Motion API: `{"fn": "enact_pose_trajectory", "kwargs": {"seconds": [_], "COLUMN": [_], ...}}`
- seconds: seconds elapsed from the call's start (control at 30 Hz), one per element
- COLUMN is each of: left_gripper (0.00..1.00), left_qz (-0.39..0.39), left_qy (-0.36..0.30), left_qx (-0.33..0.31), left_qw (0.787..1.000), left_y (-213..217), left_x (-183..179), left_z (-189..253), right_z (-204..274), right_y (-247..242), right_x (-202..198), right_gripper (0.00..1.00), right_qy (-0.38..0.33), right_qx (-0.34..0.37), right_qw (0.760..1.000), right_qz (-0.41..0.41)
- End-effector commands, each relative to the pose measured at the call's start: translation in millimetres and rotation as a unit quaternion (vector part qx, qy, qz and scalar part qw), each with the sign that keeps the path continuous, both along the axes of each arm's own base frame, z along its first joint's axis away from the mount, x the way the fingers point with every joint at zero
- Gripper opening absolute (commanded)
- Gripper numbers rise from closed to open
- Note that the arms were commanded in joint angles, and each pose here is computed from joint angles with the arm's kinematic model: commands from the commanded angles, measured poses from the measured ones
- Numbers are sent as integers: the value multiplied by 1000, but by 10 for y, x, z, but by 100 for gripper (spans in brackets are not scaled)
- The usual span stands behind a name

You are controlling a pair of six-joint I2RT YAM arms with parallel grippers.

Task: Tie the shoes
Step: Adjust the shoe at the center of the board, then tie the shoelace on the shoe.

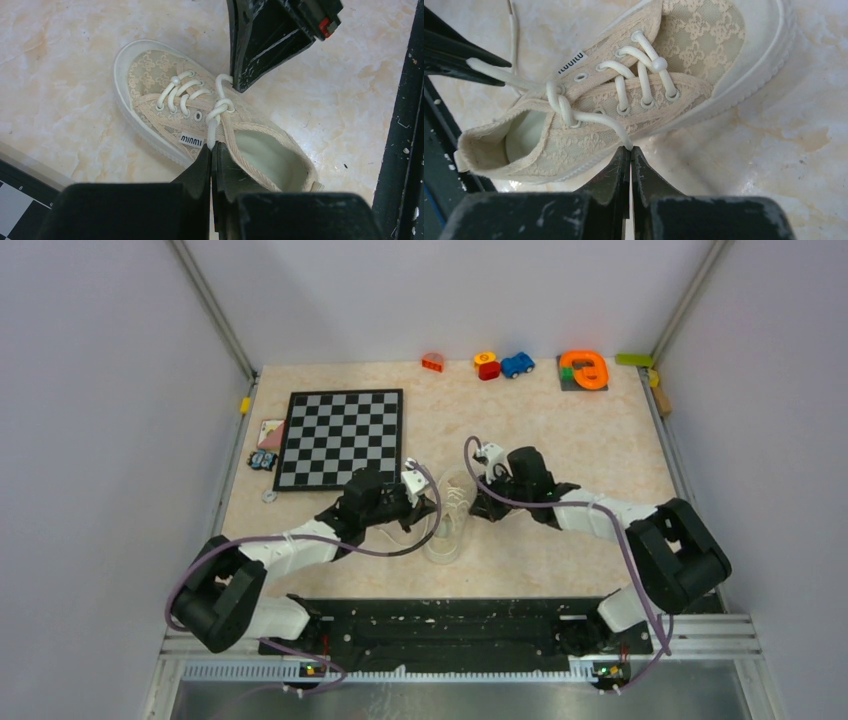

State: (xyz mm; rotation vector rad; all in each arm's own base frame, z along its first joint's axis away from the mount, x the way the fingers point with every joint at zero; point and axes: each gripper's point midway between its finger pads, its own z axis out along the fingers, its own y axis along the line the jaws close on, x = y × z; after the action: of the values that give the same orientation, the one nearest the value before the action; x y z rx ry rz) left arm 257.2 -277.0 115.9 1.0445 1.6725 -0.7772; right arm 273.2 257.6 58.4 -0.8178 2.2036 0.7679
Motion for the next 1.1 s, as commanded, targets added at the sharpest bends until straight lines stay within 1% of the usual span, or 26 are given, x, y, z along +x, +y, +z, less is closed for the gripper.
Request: {"fn": "enact_pose_trajectory", "kwargs": {"seconds": [0.0,0.1,0.23,0.27,0.33,0.37,0.43,0.47,0.53,0.67,0.87,0.93,1.0,1.07], "left_gripper": [0,0,0,0,0,0,0,0,0,0,0,0,0,0], "left_qz": [14,27,64,79,111,132,172,187,216,220,146,105,78,72], "left_qy": [-25,-19,-7,-1,8,17,50,69,99,119,102,85,66,53], "left_qx": [-19,-16,-9,-10,-10,-12,-25,-36,-48,-52,-73,-87,-87,-74], "left_qw": [999,999,998,997,994,991,983,979,970,967,981,987,991,993], "left_y": [-42,-23,54,84,185,253,428,513,663,717,541,424,316,252], "left_x": [134,174,260,289,371,424,526,561,619,601,473,401,327,298], "left_z": [179,164,123,112,78,49,-19,-54,-130,-200,-90,31,123,190], "right_z": [364,378,301,255,95,19,-93,-130,-221,-288,-182,-66,78,235], "right_y": [55,-65,-326,-403,-646,-743,-852,-869,-940,-972,-900,-840,-811,-788], "right_x": [-16,22,69,69,77,53,8,-17,-71,-117,-117,-102,-54,-14], "right_gripper": [0,0,0,0,0,0,0,0,0,0,0,0,0,0], "right_qy": [9,23,36,41,55,66,95,105,114,115,100,88,75,61], "right_qx": [95,91,69,60,20,8,22,36,33,26,34,47,53,57], "right_qw": [995,993,980,976,960,952,940,937,931,932,946,953,956,960], "right_qz": [-14,-77,-181,-206,-275,-298,-327,-330,-345,-343,-308,-287,-278,-269]}}
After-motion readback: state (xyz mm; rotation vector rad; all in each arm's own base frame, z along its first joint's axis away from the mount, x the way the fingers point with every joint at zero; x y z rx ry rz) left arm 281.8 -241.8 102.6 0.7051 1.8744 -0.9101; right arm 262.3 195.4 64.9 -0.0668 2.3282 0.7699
